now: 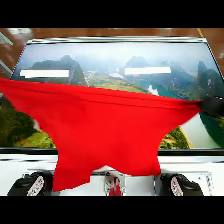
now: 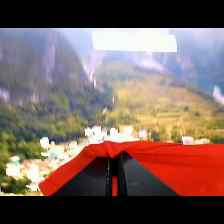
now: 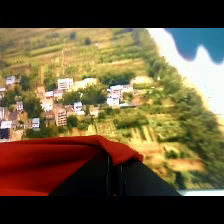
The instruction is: Fold the shirts.
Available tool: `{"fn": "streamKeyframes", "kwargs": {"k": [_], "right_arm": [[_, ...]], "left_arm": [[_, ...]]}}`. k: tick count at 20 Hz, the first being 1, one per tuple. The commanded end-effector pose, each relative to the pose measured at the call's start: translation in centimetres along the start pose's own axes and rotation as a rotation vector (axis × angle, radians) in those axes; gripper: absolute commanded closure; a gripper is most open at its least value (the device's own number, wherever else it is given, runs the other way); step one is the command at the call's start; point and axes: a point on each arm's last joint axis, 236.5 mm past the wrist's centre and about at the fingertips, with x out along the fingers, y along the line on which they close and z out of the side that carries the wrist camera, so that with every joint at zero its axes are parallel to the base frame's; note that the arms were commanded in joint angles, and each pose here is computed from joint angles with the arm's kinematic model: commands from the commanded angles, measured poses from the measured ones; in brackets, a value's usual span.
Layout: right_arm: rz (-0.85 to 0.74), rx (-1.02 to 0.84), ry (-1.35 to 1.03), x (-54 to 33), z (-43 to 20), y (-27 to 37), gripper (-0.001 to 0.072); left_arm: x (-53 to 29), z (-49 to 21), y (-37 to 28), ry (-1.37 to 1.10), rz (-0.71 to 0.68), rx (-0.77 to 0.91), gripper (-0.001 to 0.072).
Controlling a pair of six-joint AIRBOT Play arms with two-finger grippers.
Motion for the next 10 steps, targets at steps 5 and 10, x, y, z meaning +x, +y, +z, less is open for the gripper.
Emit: {"fn": "streamKeyframes", "kwargs": {"k": [5, 10], "right_arm": [[0.117, 0.206, -0.296, 17.0, 10.5, -1.6, 0.0657], [0.037, 0.113, -0.430, 25.5, 12.5, -0.1, 0.0656]], "left_arm": [[23.7, -4.0, 6.5, 0.146, -0.037, -0.214, 0.0669], [32.0, -3.4, 10.5, 0.008, 0.000, -0.413, 0.0668]]}}
